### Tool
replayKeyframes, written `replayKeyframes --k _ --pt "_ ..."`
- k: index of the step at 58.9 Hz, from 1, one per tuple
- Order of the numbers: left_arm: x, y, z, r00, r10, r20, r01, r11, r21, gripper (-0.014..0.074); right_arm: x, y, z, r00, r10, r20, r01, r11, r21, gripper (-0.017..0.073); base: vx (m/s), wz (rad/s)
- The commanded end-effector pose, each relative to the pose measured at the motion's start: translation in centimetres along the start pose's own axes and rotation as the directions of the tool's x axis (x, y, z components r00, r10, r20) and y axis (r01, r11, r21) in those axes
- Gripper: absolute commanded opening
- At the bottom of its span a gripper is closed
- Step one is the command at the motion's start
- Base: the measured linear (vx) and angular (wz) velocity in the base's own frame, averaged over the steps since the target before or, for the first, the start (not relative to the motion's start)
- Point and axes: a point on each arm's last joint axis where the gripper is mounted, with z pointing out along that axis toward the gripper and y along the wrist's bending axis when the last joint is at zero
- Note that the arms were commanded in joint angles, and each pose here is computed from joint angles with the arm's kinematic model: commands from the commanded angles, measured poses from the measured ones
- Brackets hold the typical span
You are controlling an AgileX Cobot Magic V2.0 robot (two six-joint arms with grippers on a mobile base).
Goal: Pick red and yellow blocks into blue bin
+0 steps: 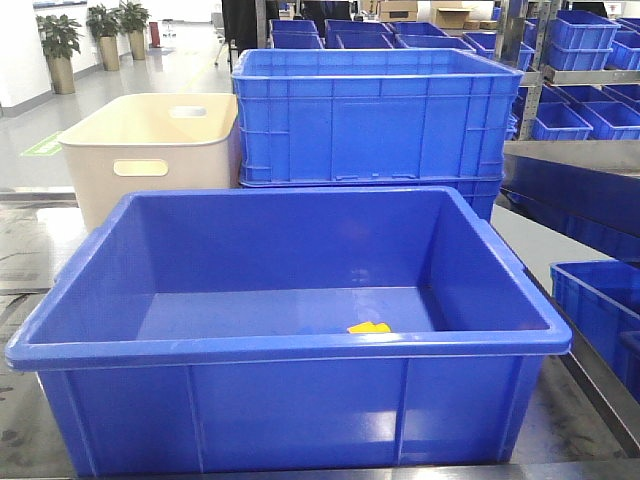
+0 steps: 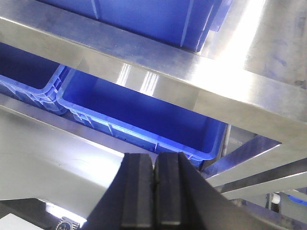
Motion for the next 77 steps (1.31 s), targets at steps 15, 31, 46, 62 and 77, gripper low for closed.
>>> replayKeyframes --k 15,31,46,62,77 --pt "-1.56 -0.18 -0.31 0.991 -0.008 0.136 0.005 1.0 0.02 -0.0001 -1.21 -0.16 -0.65 0.996 -0.01 0.089 0.009 1.0 0.015 -0.001 0.0 0.0" --pt "-1.95 -0.22 -0.37 0.982 0.053 0.18 -0.056 0.998 0.013 -0.0001 -1.21 -0.16 -0.65 0.996 -0.01 0.089 0.009 1.0 0.015 -0.001 0.0 0.0" --pt "-2.09 -0.21 -0.39 0.98 0.051 0.194 -0.054 0.998 0.012 -0.0001 -1.21 -0.16 -0.65 0.996 -0.01 0.089 0.009 1.0 0.015 -0.001 0.0 0.0" --pt "-2.11 -0.22 -0.38 0.98 0.051 0.194 -0.054 0.998 0.012 -0.0001 -1.21 -0.16 -0.65 0.996 -0.01 0.089 0.009 1.0 0.015 -0.001 0.0 0.0" --pt "-2.11 -0.22 -0.38 0.98 0.051 0.193 -0.054 0.998 0.012 -0.0001 -1.21 -0.16 -0.65 0.996 -0.01 0.089 0.009 1.0 0.015 -0.001 0.0 0.0"
